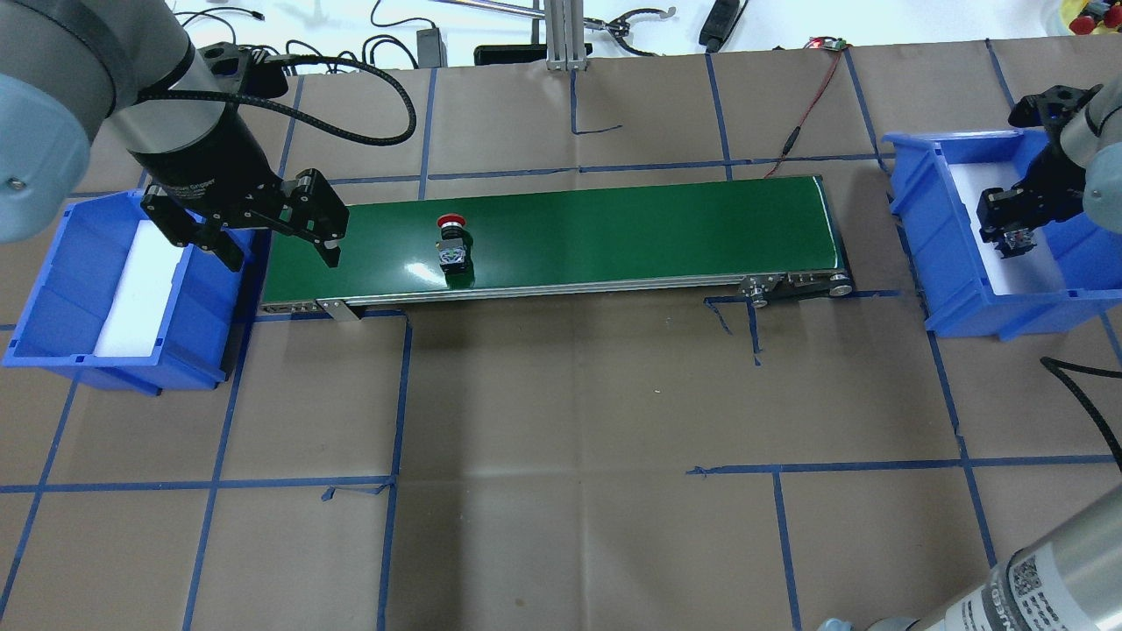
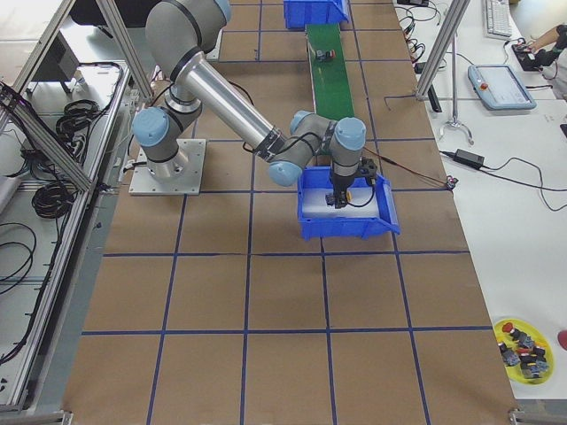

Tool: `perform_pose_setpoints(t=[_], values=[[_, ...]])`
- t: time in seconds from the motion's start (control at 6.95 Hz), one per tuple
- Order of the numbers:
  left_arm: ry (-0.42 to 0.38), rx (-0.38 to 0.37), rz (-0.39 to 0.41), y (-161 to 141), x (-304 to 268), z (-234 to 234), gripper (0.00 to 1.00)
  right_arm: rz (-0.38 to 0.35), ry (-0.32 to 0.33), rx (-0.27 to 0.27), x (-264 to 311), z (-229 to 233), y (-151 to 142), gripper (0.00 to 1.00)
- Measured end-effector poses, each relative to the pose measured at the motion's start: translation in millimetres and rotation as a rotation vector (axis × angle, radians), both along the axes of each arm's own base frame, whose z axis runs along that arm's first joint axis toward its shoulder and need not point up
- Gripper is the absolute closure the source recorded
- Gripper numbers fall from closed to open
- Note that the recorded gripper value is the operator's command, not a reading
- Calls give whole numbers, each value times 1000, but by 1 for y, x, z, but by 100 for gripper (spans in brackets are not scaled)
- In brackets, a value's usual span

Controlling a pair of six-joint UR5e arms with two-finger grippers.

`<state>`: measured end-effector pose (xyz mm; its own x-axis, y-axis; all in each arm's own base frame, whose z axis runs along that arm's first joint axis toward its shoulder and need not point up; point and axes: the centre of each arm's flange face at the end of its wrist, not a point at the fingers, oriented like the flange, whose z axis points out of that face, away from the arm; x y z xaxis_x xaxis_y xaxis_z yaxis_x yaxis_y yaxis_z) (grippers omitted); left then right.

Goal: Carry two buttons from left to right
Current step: 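Lower the yellow button into the bin and open the right gripper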

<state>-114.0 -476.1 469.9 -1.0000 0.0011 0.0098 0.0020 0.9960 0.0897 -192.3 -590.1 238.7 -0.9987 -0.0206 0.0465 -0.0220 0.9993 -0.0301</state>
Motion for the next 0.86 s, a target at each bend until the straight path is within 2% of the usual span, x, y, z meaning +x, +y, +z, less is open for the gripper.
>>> perform_pose_setpoints(t=[0.14,0.29,0.43,0.72,0.86], values=[[0,-1,0,0,0,0,0,-9,0,24,-1,-11,9,93],[0,-1,0,0,0,1,0,-16,4,49,-3,-20,16,70],[0,-2,0,0,0,1,0,-20,9,66,-3,-25,21,21],[0,-2,0,0,0,1,0,-24,11,73,-3,-27,24,12],[0,-2,0,0,0,1,0,-26,13,71,-4,-25,23,12]])
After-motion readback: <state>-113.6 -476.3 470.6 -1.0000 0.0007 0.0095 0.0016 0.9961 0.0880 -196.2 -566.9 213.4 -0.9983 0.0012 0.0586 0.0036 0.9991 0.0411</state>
